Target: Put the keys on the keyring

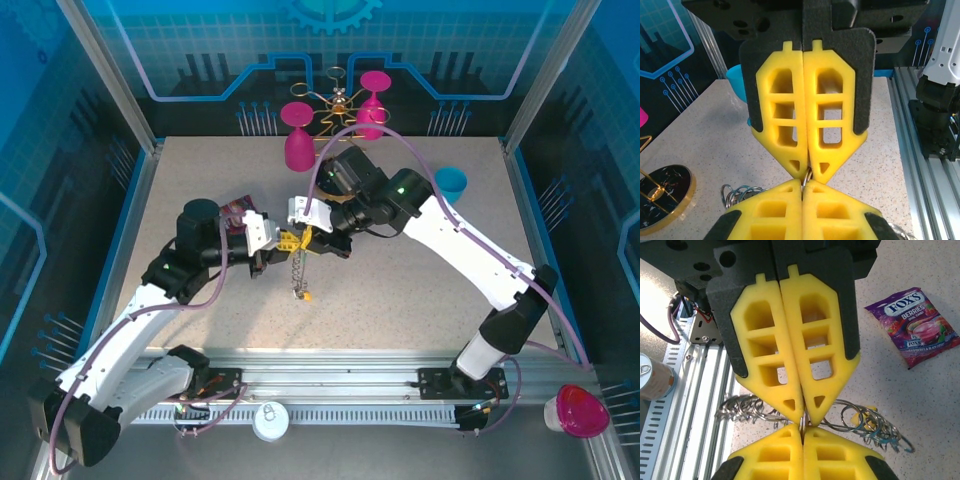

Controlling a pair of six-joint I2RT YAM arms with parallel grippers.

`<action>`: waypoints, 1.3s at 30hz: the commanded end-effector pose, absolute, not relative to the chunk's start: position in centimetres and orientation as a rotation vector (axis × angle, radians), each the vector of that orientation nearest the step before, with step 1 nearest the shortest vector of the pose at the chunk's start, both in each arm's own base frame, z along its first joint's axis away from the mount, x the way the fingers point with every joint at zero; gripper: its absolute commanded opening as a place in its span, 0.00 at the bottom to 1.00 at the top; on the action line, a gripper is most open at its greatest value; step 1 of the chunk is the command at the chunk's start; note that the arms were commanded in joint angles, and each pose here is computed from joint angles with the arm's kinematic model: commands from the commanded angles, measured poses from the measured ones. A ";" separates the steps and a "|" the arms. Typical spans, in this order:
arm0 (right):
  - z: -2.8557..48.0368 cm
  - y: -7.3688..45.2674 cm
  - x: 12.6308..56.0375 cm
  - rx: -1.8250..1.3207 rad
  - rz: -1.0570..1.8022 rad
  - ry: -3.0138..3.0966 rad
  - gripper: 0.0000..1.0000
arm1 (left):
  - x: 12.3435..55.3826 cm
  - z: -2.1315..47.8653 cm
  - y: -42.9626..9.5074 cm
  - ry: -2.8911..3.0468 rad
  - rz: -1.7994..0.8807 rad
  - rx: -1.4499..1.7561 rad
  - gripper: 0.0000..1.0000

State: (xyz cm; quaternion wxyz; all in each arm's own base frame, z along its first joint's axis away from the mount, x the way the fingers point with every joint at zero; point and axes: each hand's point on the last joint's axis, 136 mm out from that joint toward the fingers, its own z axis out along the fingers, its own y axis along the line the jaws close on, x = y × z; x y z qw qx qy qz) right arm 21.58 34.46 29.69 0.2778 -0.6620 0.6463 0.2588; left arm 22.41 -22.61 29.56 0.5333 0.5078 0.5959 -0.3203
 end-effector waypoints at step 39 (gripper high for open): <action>30.7 33.4 22.3 -1.227 1.042 1.786 0.00 | 21.6 35.1 -22.5 1.198 -0.891 0.965 0.00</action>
